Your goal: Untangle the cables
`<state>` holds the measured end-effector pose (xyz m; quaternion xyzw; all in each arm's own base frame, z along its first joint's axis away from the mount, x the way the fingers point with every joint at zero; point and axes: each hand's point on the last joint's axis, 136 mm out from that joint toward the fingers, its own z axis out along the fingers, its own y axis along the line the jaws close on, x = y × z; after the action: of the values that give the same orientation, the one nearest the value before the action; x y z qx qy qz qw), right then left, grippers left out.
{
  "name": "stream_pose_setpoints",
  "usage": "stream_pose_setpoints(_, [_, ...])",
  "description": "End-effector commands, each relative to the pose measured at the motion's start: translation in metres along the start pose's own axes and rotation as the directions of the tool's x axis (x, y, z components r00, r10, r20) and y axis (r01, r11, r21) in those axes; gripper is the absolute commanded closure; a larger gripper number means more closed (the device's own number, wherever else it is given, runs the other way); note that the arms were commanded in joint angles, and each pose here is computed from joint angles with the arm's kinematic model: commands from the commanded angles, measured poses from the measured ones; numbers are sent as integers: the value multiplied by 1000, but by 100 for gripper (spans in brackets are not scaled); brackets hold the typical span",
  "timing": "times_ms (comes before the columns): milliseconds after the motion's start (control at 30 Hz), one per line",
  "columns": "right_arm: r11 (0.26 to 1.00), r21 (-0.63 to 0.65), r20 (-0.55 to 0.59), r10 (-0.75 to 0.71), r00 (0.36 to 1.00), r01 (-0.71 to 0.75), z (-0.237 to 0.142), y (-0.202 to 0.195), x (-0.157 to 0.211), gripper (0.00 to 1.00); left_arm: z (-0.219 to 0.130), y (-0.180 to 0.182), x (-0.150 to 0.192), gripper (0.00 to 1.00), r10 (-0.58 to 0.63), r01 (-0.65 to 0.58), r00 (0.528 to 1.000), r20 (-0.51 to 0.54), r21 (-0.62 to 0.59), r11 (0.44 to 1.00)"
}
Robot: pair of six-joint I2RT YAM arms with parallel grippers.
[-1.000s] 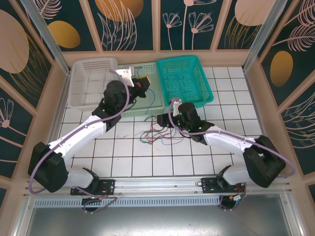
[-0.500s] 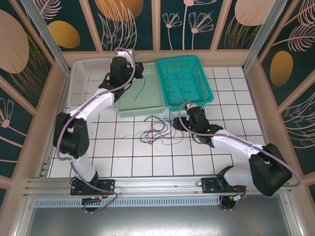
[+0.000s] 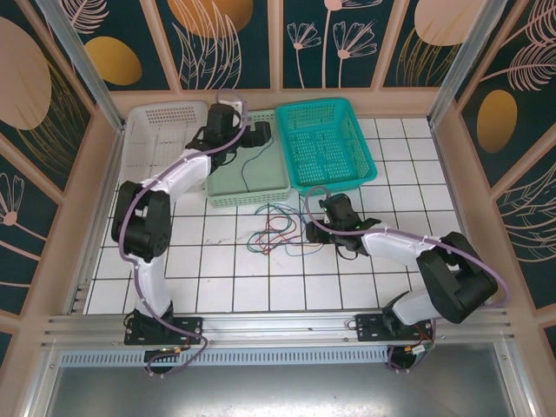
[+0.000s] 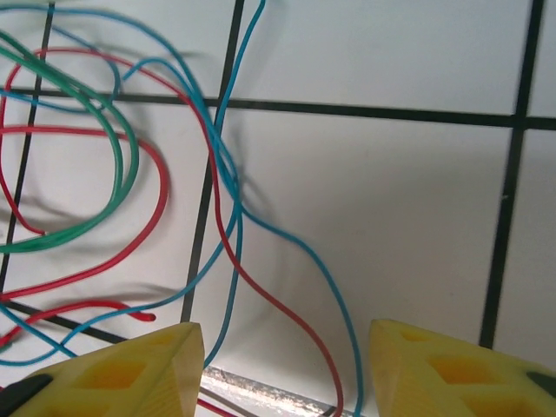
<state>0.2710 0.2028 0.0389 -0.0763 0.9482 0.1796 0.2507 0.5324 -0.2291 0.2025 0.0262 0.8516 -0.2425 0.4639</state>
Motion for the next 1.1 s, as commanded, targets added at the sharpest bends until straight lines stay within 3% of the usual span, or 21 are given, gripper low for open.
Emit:
stream_pose_setpoints(0, [998,-63,-45,22,999,-25,2,15,1,48,-40,-12,-31,1,31,-32,992,120,9,999])
stream_pose_setpoints(200, [997,-68,-52,43,998,-47,1,16,1,51,-79,-15,1,2,-10,2,990,138,59,998])
stream_pose_setpoints(567, [999,-46,-62,10,998,-12,1,15,-1,67,-113,-35,69,1,13,-23,997,73,130,991])
stream_pose_setpoints(1067, [999,38,-58,-16,998,18,-6,-6,12,65,-123,-27,95,2,-35,29,998,43,125,992])
